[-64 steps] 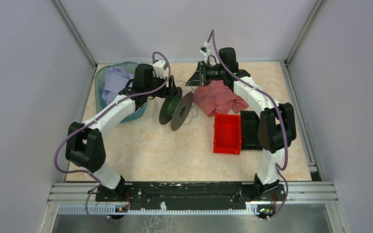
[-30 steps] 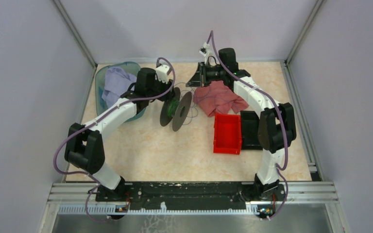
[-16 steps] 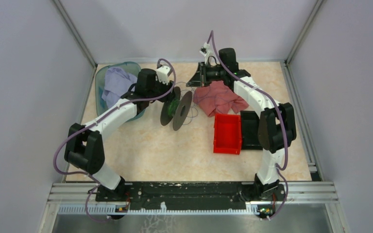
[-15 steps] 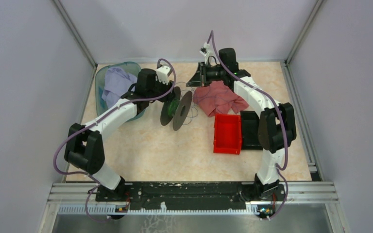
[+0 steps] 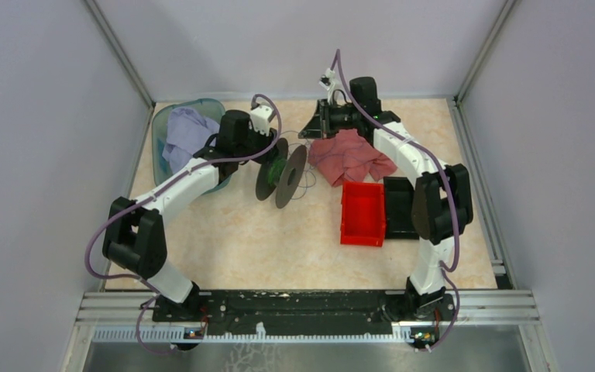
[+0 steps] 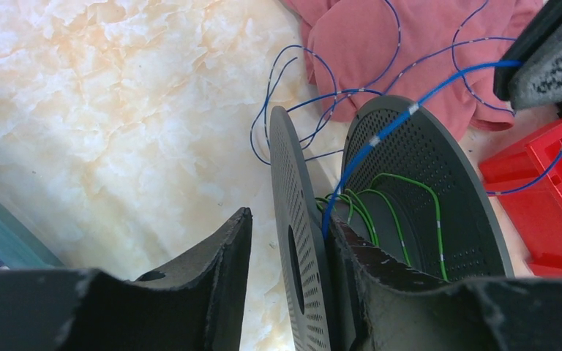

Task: Wrap the cables
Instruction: Wrap the cable around the cable reel.

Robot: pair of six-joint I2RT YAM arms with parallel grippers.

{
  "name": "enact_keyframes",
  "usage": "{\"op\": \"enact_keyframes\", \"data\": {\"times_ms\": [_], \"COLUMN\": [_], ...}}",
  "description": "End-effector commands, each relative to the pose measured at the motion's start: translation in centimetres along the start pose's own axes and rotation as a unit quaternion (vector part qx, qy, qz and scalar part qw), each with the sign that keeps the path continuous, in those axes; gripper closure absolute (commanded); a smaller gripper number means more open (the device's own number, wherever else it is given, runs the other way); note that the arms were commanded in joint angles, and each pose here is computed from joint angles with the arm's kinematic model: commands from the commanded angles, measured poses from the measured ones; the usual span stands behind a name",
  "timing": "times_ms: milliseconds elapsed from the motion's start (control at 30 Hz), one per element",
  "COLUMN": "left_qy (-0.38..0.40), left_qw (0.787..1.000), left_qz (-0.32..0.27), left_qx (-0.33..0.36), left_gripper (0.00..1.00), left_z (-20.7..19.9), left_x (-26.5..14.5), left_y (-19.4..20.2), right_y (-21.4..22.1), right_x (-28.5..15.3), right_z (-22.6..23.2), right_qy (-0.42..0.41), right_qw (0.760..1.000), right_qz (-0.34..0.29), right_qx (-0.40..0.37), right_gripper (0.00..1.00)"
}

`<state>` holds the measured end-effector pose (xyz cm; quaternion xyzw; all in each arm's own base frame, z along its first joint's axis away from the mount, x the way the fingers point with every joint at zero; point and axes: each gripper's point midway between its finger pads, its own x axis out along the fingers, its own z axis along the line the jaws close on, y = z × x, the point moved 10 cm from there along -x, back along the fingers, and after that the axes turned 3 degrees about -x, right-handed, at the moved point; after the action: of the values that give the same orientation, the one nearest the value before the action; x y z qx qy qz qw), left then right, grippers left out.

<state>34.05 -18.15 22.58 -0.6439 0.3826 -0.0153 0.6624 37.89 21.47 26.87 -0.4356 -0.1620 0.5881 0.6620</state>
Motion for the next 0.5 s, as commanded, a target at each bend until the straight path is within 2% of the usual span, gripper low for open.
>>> {"op": "enact_keyframes", "data": {"times_ms": [0,300,467], "left_qy": [-0.003,0.000,0.001], "left_qw": [1.000,1.000,1.000], "left_qz": [-0.014,-0.012,-0.013], "left_qx": [0.012,0.017,0.018], "left_gripper": [0.56,0.69,0.70], "left_z": [-0.1,-0.1,-0.1], "left_x": [-0.6,-0.3,-0.3], "left_y": [-0.2,0.0,-0.1], "right_y": [-1.8,-1.0,-0.7], "right_x": [-1.8,-2.1,-2.1], "right_z": [0.6,-0.6,-0.8], "right_qy": [0.014,0.027,0.022], "right_qw": [0.998,0.998,0.999], "right_qz": [-0.033,-0.029,-0.026], "right_qx": [-0.043,-0.039,-0.035], "right_gripper": [1.00,1.00,1.00]}}
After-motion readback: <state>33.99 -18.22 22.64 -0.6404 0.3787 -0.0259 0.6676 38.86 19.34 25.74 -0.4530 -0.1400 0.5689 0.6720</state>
